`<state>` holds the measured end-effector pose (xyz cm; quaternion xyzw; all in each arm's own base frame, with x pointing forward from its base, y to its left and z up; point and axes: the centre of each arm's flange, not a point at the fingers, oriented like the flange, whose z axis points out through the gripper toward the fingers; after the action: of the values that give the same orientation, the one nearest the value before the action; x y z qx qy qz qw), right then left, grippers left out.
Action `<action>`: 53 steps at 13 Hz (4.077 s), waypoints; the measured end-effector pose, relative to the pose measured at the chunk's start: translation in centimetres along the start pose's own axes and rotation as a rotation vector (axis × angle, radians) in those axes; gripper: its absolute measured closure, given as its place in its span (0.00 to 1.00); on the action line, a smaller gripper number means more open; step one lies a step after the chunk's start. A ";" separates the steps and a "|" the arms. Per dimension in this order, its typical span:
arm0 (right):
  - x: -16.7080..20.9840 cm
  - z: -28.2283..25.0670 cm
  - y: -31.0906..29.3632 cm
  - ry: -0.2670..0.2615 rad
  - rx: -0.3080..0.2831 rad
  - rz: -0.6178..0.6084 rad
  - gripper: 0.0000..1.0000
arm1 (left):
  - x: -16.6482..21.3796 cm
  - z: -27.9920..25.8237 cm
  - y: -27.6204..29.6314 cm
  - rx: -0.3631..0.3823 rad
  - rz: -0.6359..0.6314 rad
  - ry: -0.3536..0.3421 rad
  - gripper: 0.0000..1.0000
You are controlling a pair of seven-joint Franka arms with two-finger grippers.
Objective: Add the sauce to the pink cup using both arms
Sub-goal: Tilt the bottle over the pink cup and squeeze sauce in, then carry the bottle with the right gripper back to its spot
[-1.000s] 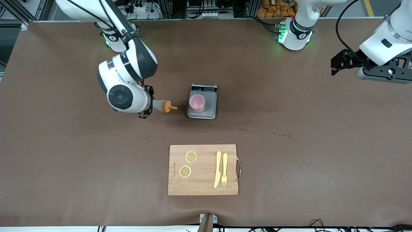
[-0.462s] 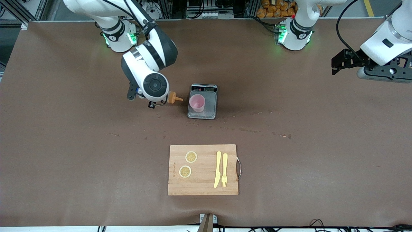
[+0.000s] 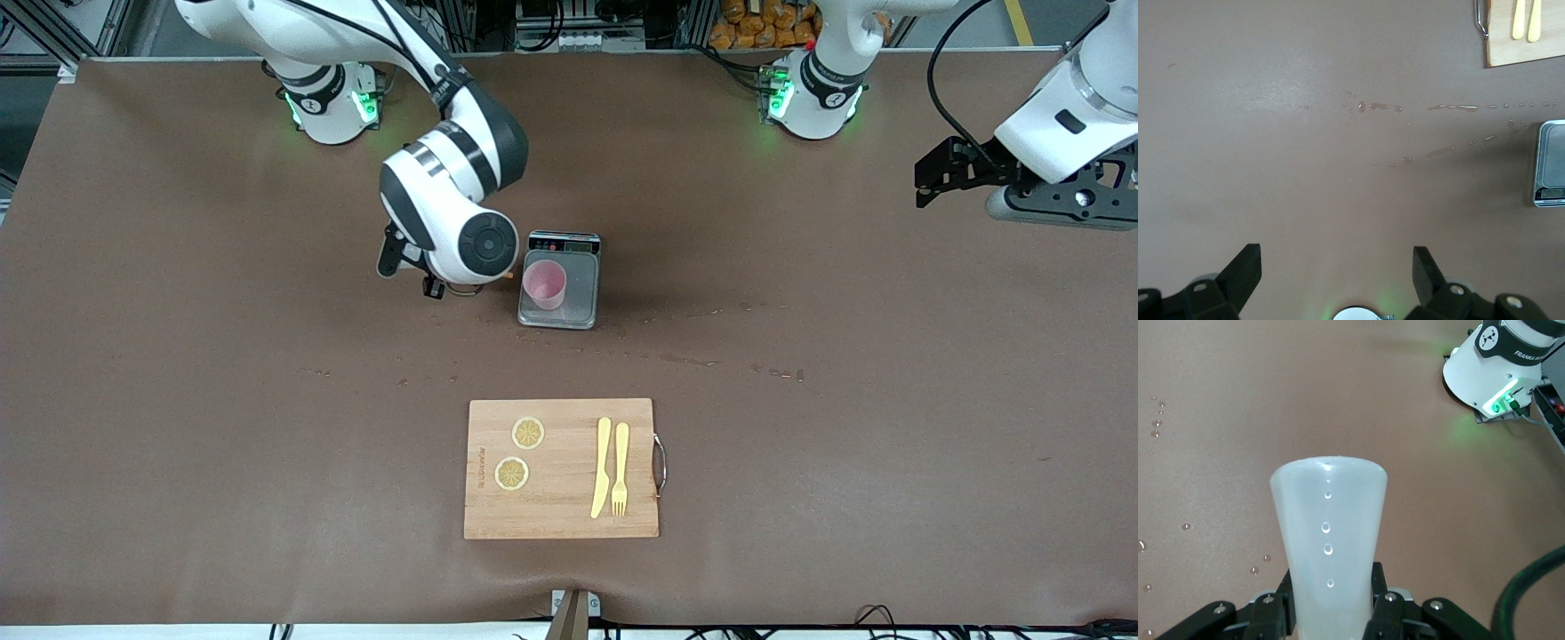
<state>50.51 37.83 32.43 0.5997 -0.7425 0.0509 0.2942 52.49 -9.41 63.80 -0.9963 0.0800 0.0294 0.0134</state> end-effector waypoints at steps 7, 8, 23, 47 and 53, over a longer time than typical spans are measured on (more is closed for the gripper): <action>-1.4 -0.4 -0.3 0.055 -0.012 0.010 0.59 | 0.0 0.0 -0.6 -0.001 -0.011 0.000 0.00; -1.6 -0.4 -0.2 0.059 -0.012 0.007 0.61 | 0.0 0.0 -0.6 -0.001 -0.010 0.000 0.00; 11.7 -7.0 -6.0 -0.211 -0.067 -0.127 0.64 | 0.1 0.1 -0.6 -0.001 -0.010 -0.002 0.00; 45.1 22.1 -22.9 -1.200 -0.040 -0.646 0.62 | 0.4 0.6 0.3 -0.037 0.001 -0.011 0.00; 43.7 34.3 -24.9 -1.447 0.000 -0.683 0.59 | 0.5 0.5 0.1 -0.037 -0.002 -0.003 0.00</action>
<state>55.78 -21.30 19.07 0.6782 -0.5247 -0.4435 -0.2610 52.95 -9.60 63.30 -0.9964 0.0785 0.0325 -0.0049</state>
